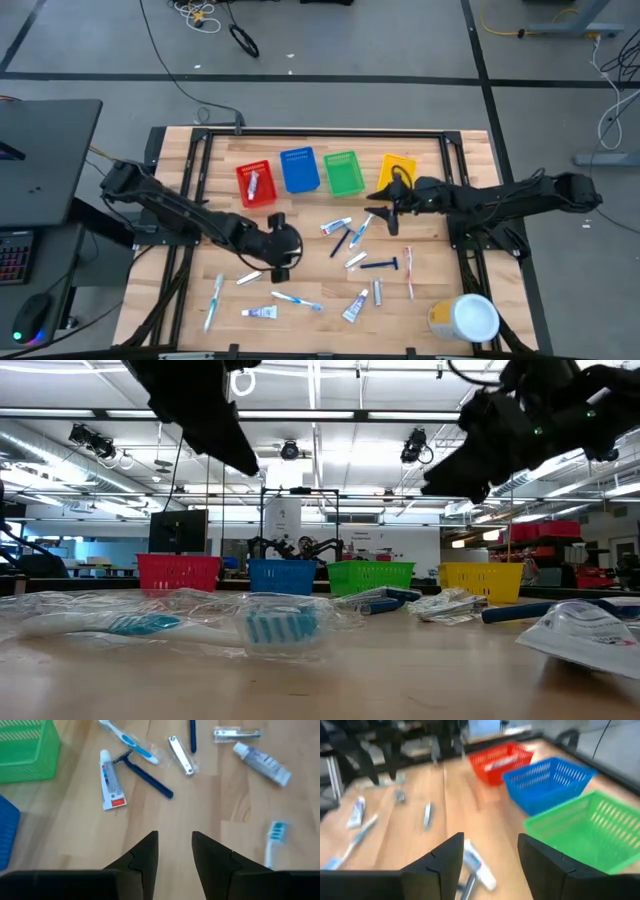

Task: Pick & Place Travel size toiletries
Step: Put the nail cutter into the blue bin

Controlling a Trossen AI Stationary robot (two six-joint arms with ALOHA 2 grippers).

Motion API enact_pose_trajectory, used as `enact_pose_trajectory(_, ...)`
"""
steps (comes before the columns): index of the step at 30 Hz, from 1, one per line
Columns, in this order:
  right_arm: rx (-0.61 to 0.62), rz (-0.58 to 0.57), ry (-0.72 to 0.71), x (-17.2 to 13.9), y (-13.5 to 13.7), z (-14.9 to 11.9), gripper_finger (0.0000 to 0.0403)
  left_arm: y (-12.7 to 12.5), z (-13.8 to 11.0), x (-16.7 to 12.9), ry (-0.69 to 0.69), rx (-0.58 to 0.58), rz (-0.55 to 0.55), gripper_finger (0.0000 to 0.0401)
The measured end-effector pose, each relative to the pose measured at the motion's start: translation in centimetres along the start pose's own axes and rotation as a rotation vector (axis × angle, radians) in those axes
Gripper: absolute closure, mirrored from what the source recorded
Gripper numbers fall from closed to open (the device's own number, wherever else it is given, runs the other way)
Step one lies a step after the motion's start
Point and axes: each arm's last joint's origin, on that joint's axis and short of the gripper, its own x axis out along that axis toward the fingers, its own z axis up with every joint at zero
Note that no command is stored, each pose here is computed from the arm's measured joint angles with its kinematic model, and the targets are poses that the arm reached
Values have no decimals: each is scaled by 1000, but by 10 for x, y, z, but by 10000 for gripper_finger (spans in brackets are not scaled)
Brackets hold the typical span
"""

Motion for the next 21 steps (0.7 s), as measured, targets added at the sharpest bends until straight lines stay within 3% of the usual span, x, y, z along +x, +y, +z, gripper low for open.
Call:
enact_pose_trajectory(9,-25,39,165,22,12,-29,206,-9,-26,38,170,-49,32,264)
enact_pose_trajectory(18,23,85,186,31,25,-38,206,6,-39,42,311,-17,138,226)
enact_pose_trajectory(21,14,107,188,31,30,-40,206,11,-38,44,340,-15,107,219)
